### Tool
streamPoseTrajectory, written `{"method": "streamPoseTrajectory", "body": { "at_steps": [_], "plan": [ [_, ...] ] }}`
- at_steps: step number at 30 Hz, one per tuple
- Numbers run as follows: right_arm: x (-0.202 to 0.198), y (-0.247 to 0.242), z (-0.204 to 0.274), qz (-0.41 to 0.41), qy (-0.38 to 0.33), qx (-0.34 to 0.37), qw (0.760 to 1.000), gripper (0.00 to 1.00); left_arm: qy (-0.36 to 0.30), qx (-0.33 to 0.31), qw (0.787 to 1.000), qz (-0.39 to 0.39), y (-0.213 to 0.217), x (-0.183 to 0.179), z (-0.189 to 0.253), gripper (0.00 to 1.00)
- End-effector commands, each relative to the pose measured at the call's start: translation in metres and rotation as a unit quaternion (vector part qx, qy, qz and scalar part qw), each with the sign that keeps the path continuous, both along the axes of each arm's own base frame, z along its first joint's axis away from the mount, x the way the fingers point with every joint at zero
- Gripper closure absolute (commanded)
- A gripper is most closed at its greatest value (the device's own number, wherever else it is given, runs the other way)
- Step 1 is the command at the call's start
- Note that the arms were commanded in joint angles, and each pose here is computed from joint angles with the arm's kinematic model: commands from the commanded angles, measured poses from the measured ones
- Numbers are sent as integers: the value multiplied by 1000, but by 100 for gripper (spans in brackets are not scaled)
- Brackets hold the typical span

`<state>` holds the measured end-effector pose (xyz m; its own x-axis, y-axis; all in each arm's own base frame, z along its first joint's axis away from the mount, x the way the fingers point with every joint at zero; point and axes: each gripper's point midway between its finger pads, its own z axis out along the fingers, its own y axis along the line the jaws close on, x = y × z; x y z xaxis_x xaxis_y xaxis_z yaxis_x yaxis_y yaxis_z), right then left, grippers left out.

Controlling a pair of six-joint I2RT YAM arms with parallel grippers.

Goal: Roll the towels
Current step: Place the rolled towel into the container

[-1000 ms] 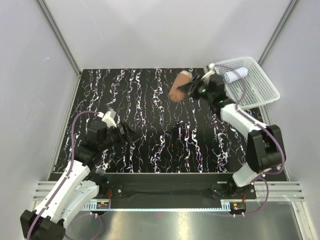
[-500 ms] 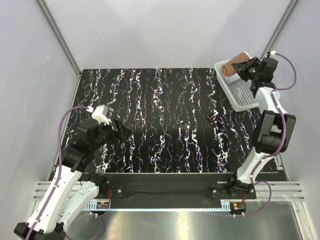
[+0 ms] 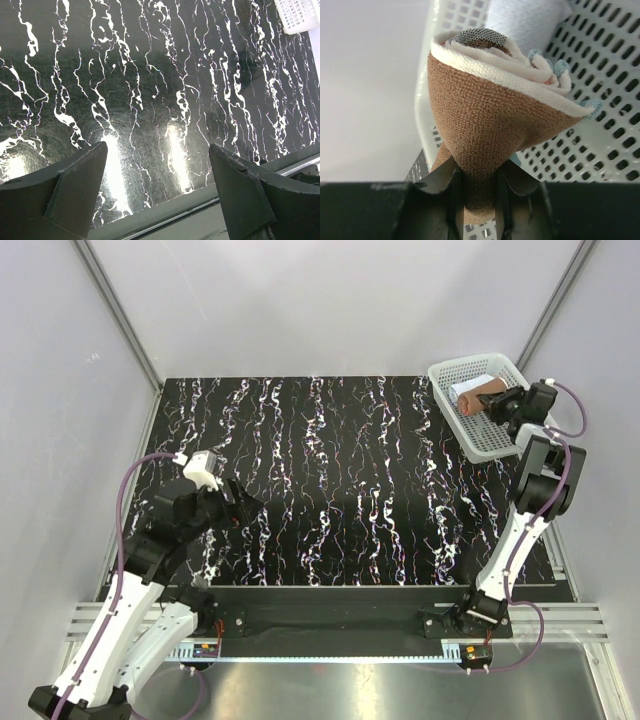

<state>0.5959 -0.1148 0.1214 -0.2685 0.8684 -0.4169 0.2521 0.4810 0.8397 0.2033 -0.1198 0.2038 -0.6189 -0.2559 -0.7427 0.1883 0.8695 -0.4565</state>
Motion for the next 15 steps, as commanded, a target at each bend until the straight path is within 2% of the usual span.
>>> {"method": "streamPoseTrajectory", "body": {
  "at_steps": [1,7,15],
  "plan": [
    [20,-10,27,3,-56,-19,998,89,-21,4,1000,1,0,7,7,12],
    [19,-25,-21,-21,-6,-16,1000,89,-21,5,1000,3,1,8,7,12],
    [17,-35,-69,-41,76,-4,996,81,-18,5,1000,3,1,8,5,12]
  ]
}}
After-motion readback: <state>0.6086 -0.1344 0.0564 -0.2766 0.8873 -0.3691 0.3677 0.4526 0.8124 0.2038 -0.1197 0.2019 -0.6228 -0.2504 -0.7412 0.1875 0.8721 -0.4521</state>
